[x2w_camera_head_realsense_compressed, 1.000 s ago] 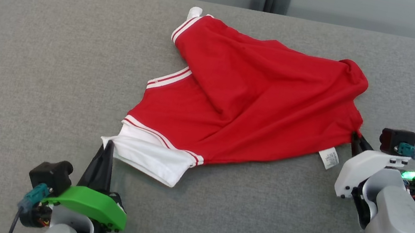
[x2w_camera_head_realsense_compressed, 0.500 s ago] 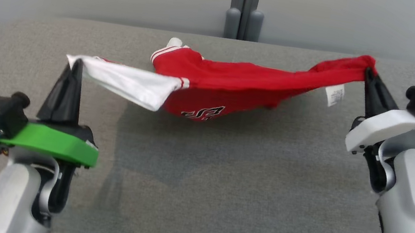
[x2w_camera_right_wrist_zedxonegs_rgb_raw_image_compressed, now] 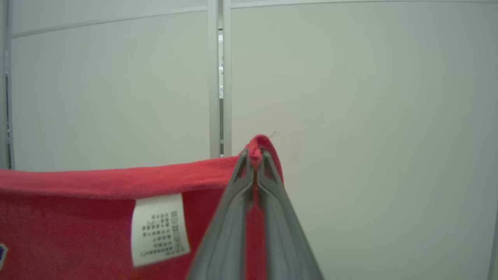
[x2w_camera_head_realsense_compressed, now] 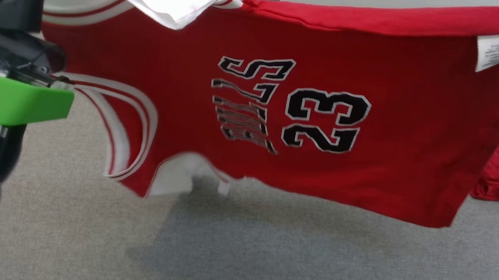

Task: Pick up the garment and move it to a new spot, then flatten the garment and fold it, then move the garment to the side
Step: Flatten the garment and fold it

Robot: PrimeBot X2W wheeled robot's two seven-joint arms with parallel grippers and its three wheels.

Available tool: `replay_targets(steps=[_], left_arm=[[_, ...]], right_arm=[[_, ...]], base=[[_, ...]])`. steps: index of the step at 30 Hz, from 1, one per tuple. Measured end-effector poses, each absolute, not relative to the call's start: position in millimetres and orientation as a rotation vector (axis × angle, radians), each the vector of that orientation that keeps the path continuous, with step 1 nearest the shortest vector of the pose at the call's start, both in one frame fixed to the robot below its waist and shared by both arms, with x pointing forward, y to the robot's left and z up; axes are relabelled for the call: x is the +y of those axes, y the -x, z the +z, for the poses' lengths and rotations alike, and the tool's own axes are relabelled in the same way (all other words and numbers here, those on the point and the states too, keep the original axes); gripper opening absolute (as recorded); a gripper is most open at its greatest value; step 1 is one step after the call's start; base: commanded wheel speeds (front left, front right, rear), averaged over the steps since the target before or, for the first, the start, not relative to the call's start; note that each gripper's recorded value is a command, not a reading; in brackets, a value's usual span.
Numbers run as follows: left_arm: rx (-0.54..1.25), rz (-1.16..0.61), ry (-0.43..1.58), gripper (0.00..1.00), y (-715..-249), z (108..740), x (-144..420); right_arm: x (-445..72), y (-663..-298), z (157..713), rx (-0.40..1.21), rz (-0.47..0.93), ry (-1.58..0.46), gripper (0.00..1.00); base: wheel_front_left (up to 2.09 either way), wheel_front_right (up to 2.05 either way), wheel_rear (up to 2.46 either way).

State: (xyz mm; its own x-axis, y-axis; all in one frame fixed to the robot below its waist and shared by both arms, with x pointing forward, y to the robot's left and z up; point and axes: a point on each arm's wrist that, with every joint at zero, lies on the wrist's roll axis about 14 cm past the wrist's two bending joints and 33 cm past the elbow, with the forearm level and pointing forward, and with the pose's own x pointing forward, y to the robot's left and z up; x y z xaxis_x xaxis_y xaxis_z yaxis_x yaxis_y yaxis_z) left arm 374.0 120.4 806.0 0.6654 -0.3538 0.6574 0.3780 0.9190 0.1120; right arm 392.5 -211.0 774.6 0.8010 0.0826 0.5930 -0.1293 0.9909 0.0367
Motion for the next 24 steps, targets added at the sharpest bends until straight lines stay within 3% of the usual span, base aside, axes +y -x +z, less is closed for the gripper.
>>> replay_targets(steps=[7, 12, 18, 24], left_arm=[[-0.834, -0.47, -0.048, 0.0, -355.6, 851.8, 106.2], [-0.768, -0.495, -0.084, 0.0, -373.7, 843.3, 97.9], [-0.659, -0.486, -0.138, 0.0, -423.0, 815.8, 96.9], [-0.612, -0.433, -0.201, 0.0, -492.2, 810.3, 105.1]], right_arm=[[-215.8, -346.9, 815.7, -0.754, 0.084, -0.045, 0.0], [-216.3, -346.7, 812.5, -0.733, 0.07, -0.044, 0.0], [-205.3, -390.1, 777.6, -0.602, 0.112, -0.121, 0.0], [-191.9, -465.1, 778.0, -0.576, 0.14, -0.123, 0.0]], base=[[0.0, 0.0, 0.0], [0.0, 0.0, 0.0], [0.0, 0.0, 0.0], [0.0, 0.0, 0.0]])
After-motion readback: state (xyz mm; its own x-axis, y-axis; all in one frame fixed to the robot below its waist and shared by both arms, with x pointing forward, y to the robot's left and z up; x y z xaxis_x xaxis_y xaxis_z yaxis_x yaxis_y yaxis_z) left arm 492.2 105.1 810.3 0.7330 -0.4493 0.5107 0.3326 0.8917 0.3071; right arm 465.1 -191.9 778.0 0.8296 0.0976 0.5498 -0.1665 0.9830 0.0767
